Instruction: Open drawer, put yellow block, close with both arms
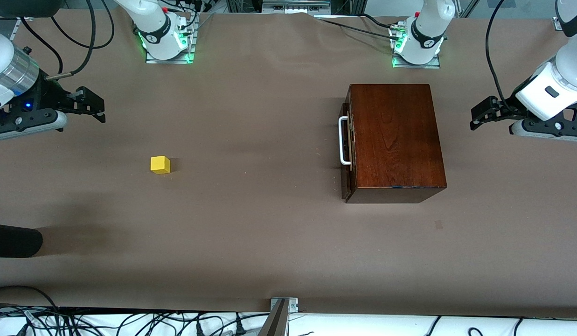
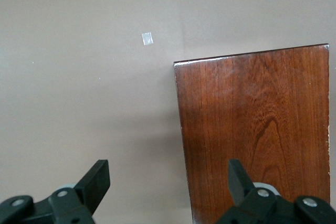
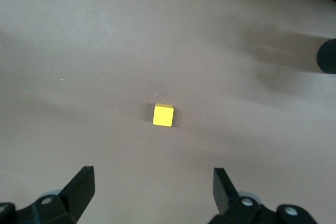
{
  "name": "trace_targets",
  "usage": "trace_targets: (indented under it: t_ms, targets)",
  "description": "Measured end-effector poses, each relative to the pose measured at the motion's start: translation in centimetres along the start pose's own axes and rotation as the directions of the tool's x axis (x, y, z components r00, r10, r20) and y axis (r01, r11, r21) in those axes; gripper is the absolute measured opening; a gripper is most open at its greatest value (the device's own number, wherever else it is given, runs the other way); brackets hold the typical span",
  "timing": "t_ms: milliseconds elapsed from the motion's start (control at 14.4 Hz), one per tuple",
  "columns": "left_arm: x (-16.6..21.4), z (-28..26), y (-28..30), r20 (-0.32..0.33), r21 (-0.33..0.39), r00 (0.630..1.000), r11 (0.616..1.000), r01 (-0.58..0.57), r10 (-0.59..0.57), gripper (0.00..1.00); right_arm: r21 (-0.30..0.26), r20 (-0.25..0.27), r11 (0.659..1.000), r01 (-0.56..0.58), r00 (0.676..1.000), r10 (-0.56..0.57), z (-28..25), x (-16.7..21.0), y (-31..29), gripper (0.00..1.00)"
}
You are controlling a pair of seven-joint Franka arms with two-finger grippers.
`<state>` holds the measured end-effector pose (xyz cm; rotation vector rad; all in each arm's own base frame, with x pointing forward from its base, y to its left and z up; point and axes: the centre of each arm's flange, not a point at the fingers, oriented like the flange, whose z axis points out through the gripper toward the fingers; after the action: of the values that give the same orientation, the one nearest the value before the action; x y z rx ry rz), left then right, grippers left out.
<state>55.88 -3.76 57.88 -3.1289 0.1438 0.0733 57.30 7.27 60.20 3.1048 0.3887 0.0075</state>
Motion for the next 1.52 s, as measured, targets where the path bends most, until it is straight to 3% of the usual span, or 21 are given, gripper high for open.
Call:
trace_targets:
  t_ms: [623, 1246, 1523]
  targets:
    - [0.0, 0.0, 0.0, 0.002, 0.0, 1.0, 1.0, 0.0, 0.0, 1.0, 0.0, 0.0, 1.0, 0.0, 1.0, 0.0, 0.0, 0.0, 0.0, 1.0]
    - [0.3, 0.9, 0.0, 0.062, -0.002, 0.998, 1.0, 0.0, 0.0, 1.0, 0.0, 0.0, 1.0, 0.0, 1.0, 0.0, 0.0, 0.0, 0.0, 1.0]
    - [0.1, 2.4, 1.5, 0.147, -0.005, 0.989, 1.0, -0.029, 0.029, 1.0, 0.0, 0.0, 1.0, 0.002, 1.0, -0.002, 0.0, 0.0, -0.1, 1.0]
